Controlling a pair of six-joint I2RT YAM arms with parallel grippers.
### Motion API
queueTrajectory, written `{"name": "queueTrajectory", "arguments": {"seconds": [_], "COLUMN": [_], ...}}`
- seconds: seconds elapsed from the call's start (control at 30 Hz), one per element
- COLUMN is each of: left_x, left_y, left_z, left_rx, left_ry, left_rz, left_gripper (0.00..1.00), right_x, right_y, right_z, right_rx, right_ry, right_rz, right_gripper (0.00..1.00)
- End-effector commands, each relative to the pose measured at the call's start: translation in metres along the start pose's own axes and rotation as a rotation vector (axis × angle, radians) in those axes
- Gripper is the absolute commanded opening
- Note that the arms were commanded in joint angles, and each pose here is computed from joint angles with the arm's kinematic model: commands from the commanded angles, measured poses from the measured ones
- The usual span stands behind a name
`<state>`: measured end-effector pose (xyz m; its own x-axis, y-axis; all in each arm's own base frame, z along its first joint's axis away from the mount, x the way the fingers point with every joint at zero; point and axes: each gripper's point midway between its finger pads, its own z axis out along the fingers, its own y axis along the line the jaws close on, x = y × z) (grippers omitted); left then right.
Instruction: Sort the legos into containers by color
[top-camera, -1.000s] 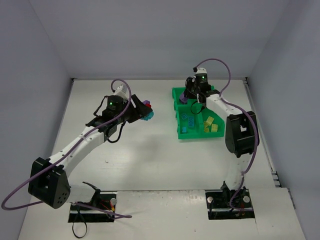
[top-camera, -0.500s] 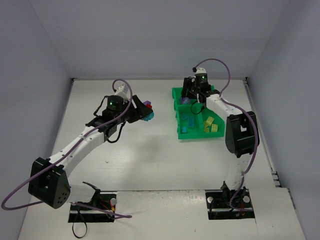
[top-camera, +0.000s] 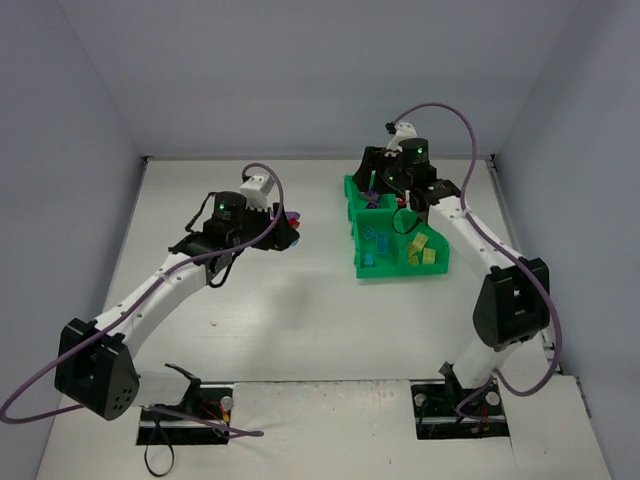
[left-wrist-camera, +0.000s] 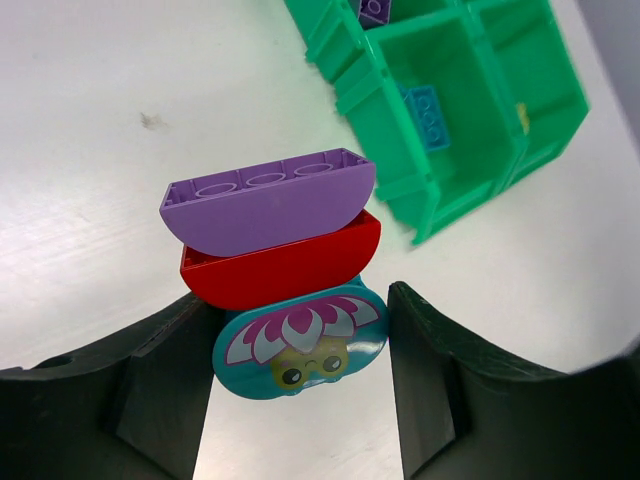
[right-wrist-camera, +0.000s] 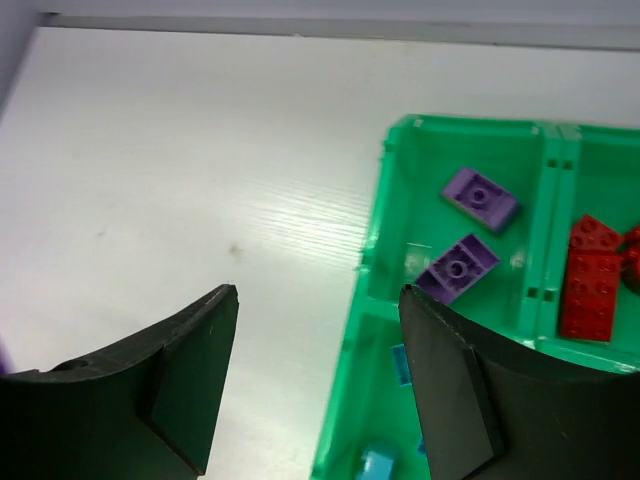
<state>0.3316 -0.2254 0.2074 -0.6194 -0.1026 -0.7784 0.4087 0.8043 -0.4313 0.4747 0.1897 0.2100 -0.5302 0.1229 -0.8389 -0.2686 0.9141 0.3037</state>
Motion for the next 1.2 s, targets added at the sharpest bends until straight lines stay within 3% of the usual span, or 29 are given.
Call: {"name": "queueTrajectory", "arguments": {"seconds": [0.0,0.27,0.37,0.77,1.17], "left_x": [-0.051,-0.045,-0.042,-0.037,-0.034], "left_y": [-0.017,-0.022,-0.029,-0.047,-0.06], "left_z": [-0.024,-0.035,-0.04,-0.041,-0.046], "left_rx": [0.052,0.137,0.182,0.263,0.319], "left_ry": [-0.14,-0.155,-0.188,-0.251,-0.296], "left_rz": [0.313,0.743,0.825,0.951,1.007], "left_gripper": [0.0,0.0,0.0,0.05,0.06], "right_x": [-0.02,0.0,0.008,0.032,0.05], "right_y": [0.046,0.119,0.146,0.198,0.204], "right_z": [-0.041,-0.097,-0.111,-0.128,-0.11], "right_rx": [-0.168,-0.464,-0.575,-0.786,-0.77], "right_ry": [-0.044,0.028,0.07,0.177,0.217], "right_rz": [-0.019,-0.017,-0.023,-0.049,-0.063], "right_gripper": [0.62,0.67,0.7,0.75,0.74]}}
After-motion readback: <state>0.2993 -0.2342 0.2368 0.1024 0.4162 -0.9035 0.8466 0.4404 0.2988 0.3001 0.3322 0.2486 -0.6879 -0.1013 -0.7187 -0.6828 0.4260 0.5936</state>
